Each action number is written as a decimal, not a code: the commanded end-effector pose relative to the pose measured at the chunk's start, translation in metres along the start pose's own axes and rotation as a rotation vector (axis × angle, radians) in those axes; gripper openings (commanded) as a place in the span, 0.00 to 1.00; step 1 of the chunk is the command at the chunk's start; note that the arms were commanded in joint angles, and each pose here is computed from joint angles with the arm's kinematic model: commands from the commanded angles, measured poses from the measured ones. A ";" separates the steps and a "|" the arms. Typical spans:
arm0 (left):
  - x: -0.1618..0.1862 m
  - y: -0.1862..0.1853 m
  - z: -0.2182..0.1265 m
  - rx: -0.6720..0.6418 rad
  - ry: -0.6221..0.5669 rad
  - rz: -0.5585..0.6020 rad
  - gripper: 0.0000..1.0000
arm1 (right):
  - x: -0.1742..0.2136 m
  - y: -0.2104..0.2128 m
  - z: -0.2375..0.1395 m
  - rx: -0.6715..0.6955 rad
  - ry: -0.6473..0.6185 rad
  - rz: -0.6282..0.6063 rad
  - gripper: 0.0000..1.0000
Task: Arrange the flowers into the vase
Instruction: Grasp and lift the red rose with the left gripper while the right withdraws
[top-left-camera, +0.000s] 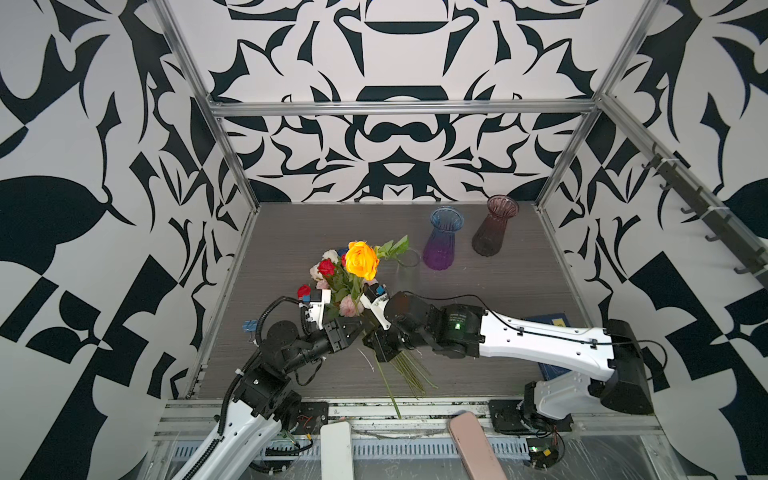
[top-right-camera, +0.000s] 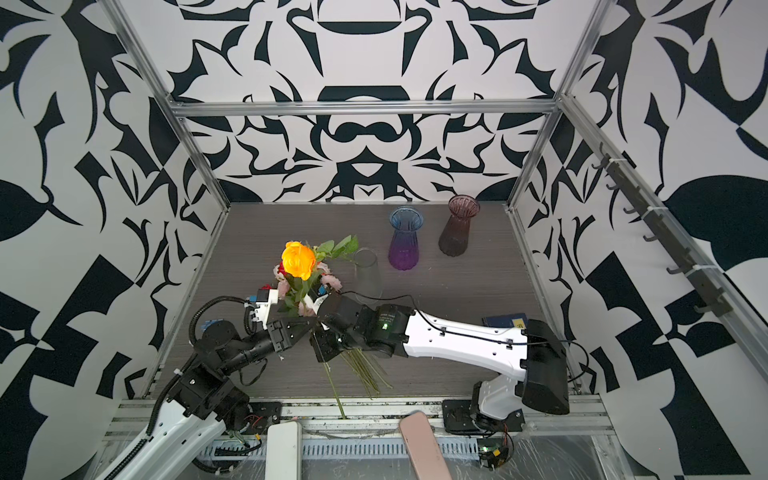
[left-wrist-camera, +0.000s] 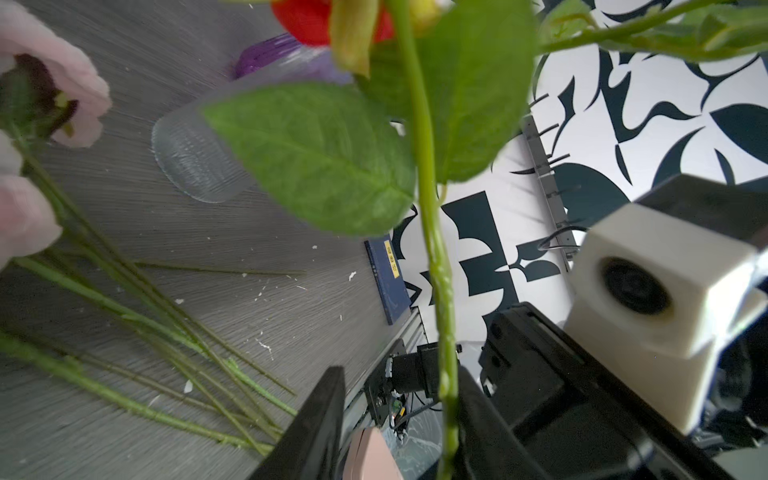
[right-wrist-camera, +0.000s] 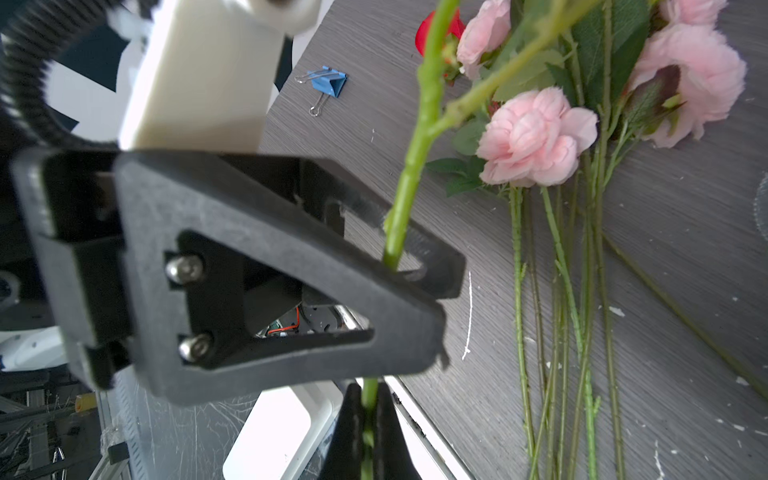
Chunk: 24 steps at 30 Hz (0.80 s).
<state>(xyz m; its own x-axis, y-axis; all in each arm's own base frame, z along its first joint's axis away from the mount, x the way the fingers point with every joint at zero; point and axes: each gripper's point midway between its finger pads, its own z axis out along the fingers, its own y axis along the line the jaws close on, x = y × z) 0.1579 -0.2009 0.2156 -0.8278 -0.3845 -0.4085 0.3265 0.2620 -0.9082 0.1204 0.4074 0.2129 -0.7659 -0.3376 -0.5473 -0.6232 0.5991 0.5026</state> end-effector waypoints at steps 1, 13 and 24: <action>-0.010 -0.028 -0.001 0.087 -0.021 0.055 0.31 | -0.021 0.022 -0.020 -0.046 -0.081 -0.021 0.00; -0.018 -0.045 -0.023 0.036 -0.081 0.165 0.00 | -0.025 0.001 -0.040 0.042 -0.172 -0.011 0.39; -0.071 -0.204 -0.144 0.079 -0.555 0.901 0.00 | 0.020 -0.144 -0.136 0.448 -0.543 0.266 0.39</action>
<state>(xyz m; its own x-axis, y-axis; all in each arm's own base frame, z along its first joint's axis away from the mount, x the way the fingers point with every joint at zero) 0.0966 -0.1162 0.4077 -0.2219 -0.4962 -0.8394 0.7357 0.4797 -0.4781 0.1536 0.2726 0.2402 -0.6794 0.0318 -0.7331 -0.4268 0.7955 0.4301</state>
